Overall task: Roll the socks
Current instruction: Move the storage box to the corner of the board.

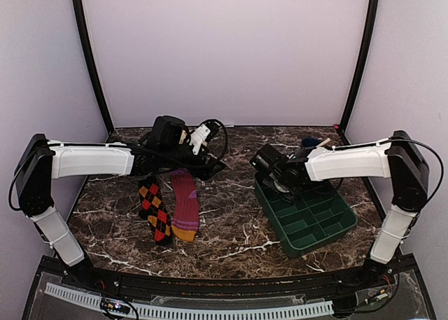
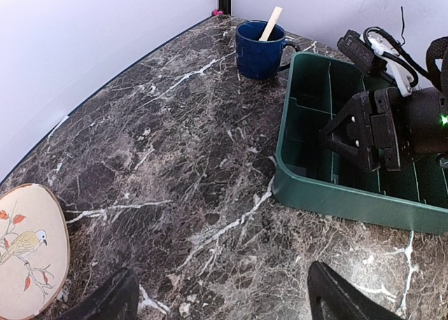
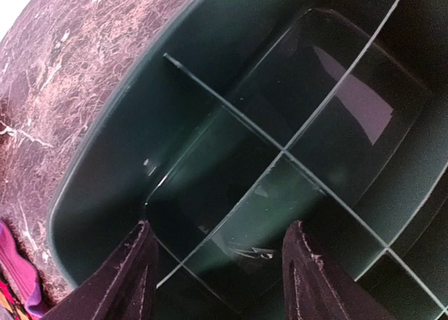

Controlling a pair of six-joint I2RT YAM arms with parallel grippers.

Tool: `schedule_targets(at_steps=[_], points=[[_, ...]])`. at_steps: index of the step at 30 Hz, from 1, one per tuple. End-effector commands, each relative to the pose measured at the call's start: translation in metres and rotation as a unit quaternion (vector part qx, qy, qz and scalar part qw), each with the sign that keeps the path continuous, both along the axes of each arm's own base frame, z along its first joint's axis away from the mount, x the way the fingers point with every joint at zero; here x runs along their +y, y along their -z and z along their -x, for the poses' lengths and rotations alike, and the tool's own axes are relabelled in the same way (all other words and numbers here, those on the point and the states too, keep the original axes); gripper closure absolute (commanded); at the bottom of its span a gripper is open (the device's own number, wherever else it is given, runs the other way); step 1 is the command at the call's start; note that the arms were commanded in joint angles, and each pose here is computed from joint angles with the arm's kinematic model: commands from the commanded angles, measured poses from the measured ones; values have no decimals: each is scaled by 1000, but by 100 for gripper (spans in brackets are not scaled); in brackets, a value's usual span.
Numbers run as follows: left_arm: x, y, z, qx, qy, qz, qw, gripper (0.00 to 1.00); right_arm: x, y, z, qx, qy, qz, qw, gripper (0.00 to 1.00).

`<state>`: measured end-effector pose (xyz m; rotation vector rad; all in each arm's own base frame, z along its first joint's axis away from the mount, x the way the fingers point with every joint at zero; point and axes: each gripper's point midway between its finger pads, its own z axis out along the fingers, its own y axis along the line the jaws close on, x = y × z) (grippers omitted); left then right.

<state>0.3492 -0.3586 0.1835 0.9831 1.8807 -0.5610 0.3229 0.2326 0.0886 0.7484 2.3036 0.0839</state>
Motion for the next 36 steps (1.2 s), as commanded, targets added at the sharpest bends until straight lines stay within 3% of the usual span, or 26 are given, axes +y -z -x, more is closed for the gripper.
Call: schedule_targets(at_steps=[1, 10, 20, 36], points=[[1, -12, 5, -12, 4, 11, 1000, 15, 5, 3, -10, -7, 11, -17, 1000, 45], [1, -9, 3, -15, 3, 4, 1000, 15, 6, 24, -25, 16, 11, -28, 999, 53], [8, -13, -2, -28, -16, -7, 999, 15, 38, 27, -32, 29, -43, -11, 999, 86], [51, -46, -13, -66, -131, -1, 989, 16, 131, 19, -37, 19, -149, -21, 988, 92]])
